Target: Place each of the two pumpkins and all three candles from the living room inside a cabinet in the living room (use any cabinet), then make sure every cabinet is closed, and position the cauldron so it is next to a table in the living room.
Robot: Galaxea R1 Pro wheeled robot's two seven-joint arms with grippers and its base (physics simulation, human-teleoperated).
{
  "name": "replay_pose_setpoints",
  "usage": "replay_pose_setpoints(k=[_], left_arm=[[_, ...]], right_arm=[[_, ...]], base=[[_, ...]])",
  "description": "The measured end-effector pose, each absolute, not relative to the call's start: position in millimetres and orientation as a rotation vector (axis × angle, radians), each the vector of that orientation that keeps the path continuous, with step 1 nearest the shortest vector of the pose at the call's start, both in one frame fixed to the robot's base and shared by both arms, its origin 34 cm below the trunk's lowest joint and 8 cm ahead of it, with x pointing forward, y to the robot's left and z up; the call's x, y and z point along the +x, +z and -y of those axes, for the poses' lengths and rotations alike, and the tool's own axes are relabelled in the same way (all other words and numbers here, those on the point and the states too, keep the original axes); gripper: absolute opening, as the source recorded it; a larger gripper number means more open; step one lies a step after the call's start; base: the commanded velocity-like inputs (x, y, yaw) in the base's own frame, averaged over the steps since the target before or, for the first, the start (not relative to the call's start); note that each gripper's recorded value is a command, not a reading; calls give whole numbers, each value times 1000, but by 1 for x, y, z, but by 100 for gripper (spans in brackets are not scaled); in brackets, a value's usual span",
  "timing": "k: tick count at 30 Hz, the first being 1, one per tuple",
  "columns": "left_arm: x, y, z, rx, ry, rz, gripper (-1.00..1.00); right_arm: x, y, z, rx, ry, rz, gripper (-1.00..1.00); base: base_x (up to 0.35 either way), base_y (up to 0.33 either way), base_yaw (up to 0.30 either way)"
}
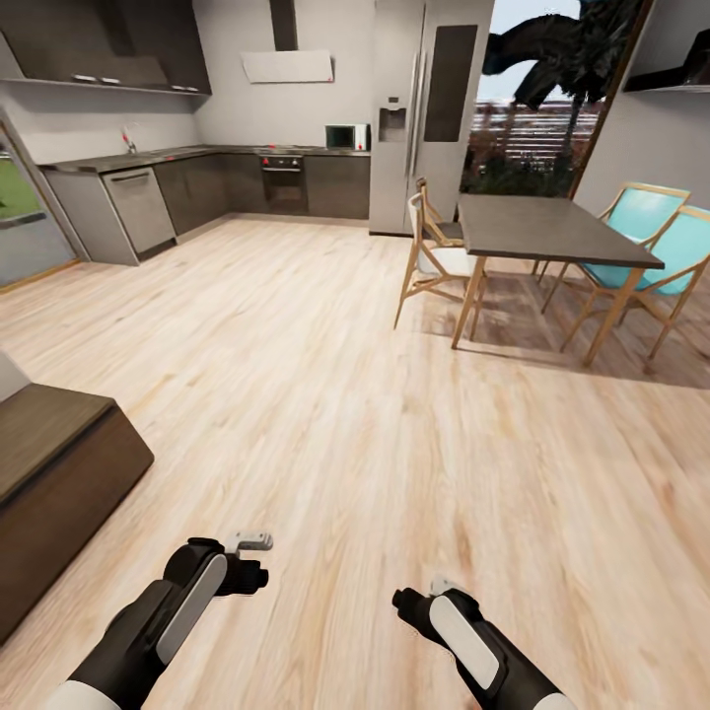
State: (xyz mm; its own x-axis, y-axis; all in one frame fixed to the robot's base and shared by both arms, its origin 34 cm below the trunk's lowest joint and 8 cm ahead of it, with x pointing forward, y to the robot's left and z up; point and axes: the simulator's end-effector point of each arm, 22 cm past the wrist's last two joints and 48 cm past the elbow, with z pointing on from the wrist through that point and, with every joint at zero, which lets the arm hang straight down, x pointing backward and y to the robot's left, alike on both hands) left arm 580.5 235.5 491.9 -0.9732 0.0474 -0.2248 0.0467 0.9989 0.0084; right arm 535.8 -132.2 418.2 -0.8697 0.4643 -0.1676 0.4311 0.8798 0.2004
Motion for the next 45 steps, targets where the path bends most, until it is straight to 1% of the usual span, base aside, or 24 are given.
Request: replay_pose_setpoints(k=[5,23,45], left_arm=[[580,492,-236,69,6,-2914,100],[578,491,-231,103,12,-2916,100],[581,502,-227,100,1,-2912,100]], right_arm=[[536,418,132,682,229,-2839,100],[535,418,134,681,212,-2843,100],[536,428,131,672,213,-2847,100]], base=[[245,-219,128],[212,-218,277],[5,-9,282]])
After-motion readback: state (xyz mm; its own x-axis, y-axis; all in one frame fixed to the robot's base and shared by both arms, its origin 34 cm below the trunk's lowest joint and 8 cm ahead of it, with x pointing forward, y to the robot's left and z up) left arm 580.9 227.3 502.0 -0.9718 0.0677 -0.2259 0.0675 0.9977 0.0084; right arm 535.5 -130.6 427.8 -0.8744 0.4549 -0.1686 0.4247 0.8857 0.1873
